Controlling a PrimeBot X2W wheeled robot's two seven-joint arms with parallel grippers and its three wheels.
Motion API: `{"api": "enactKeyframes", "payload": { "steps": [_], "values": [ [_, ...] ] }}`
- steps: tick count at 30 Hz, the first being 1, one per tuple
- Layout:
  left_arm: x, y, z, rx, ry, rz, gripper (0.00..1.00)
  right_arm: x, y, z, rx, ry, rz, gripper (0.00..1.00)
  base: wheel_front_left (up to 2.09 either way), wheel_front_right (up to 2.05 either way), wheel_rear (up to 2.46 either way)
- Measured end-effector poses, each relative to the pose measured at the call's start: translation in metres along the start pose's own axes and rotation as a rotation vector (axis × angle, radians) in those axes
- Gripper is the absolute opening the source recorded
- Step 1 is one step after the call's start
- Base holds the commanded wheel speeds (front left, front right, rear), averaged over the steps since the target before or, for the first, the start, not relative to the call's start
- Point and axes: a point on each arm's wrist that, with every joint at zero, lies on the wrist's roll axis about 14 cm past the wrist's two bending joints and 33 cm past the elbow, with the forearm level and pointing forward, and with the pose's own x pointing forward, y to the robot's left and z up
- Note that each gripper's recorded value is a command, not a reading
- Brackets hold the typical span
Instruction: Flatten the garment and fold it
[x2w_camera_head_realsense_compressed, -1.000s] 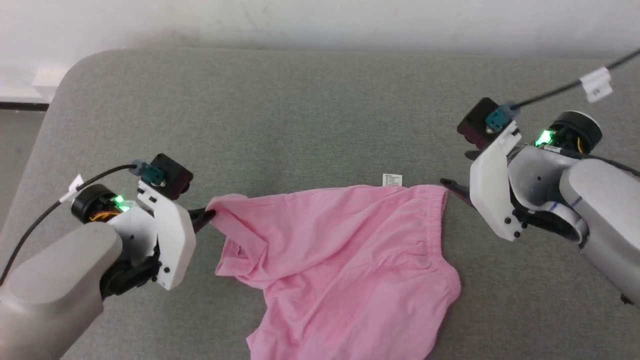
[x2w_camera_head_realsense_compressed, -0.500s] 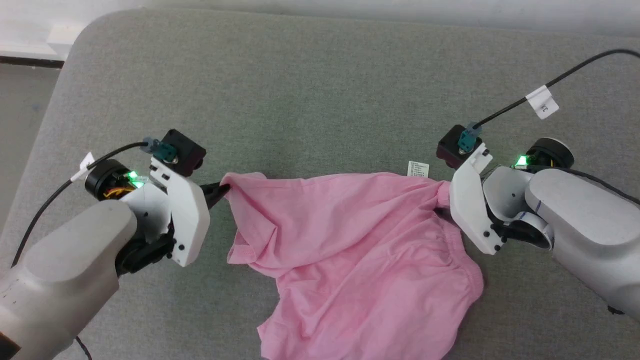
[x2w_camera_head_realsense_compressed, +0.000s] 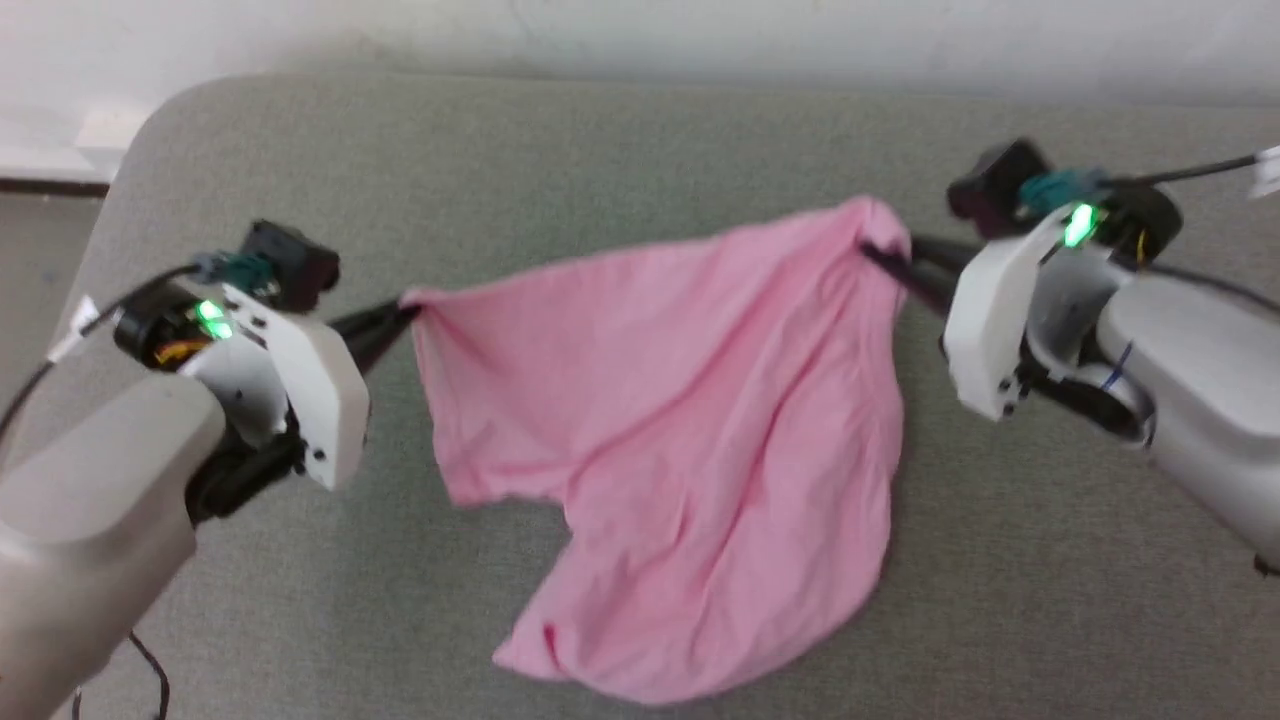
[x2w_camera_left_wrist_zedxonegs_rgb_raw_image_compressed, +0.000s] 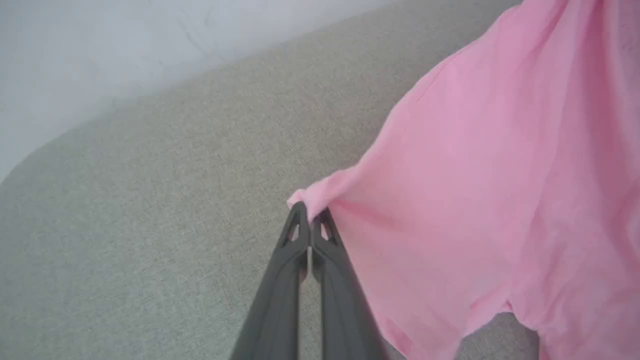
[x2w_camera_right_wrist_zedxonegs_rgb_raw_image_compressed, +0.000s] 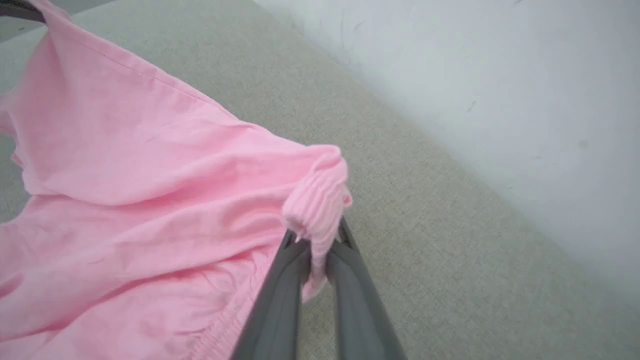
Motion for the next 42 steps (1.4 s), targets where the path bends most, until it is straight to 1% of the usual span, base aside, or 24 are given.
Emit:
{"api": "enactKeyframes", "payload": {
  "steps": [2, 5, 10, 13, 16, 20, 23, 26, 29, 33, 35, 38, 42],
  "values": [
    [-0.004, 0.005, 0.028, 0.022, -0.091, 0.018, 0.00, -0.011, -0.008, 0.031, -0.013, -0.112, -0.024, 0.00, 0.00, 0.00, 0.00],
    [-0.010, 0.012, 0.076, 0.073, -0.224, 0.051, 0.00, -0.032, -0.026, 0.071, -0.069, -0.246, -0.077, 0.00, 0.00, 0.00, 0.00],
    [-0.019, 0.017, 0.160, 0.182, -0.424, 0.094, 0.00, -0.074, -0.069, 0.131, -0.171, -0.417, -0.208, 0.00, 0.00, 0.00, 0.00],
    [-0.024, 0.016, 0.212, 0.211, -0.552, 0.110, 0.00, -0.095, -0.096, 0.168, -0.223, -0.511, -0.292, 0.00, 0.00, 0.00, 0.00],
    [-0.026, 0.018, 0.257, 0.247, -0.665, 0.130, 0.00, -0.107, -0.117, 0.199, -0.268, -0.582, -0.354, 0.00, 0.00, 0.00, 0.00],
    [-0.029, 0.029, 0.310, 0.273, -0.799, 0.175, 0.00, -0.114, -0.142, 0.231, -0.342, -0.648, -0.423, 0.00, 0.00, 0.00, 0.00],
    [-0.026, 0.034, 0.341, 0.295, -0.873, 0.196, 0.00, -0.119, -0.161, 0.252, -0.390, -0.684, -0.479, 0.00, 0.00, 0.00, 0.00],
    [-0.015, 0.036, 0.361, 0.291, -0.923, 0.200, 0.00, -0.122, -0.179, 0.269, -0.446, -0.712, -0.533, 0.00, 0.00, 0.00, 0.00],
    [0.006, 0.039, 0.366, 0.276, -0.933, 0.195, 0.00, -0.115, -0.194, 0.274, -0.485, -0.707, -0.568, 0.00, 0.00, 0.00, 0.00],
    [0.042, 0.050, 0.352, 0.244, -0.908, 0.190, 0.00, -0.085, -0.209, 0.251, -0.468, -0.660, -0.568, 0.00, 0.00, 0.00, 0.00],
    [0.061, 0.057, 0.338, 0.224, -0.882, 0.190, 0.00, -0.069, -0.213, 0.236, -0.447, -0.636, -0.555, 0.00, 0.00, 0.00, 0.00],
    [0.089, 0.063, 0.306, 0.195, -0.827, 0.185, 0.00, -0.045, -0.212, 0.202, -0.423, -0.585, -0.521, 0.00, 0.00, 0.00, 0.00],
    [0.115, 0.056, 0.250, 0.146, -0.733, 0.156, 0.00, -0.028, -0.195, 0.151, -0.378, -0.524, -0.460, 0.00, 0.00, 0.00, 0.00]
  ]
}}
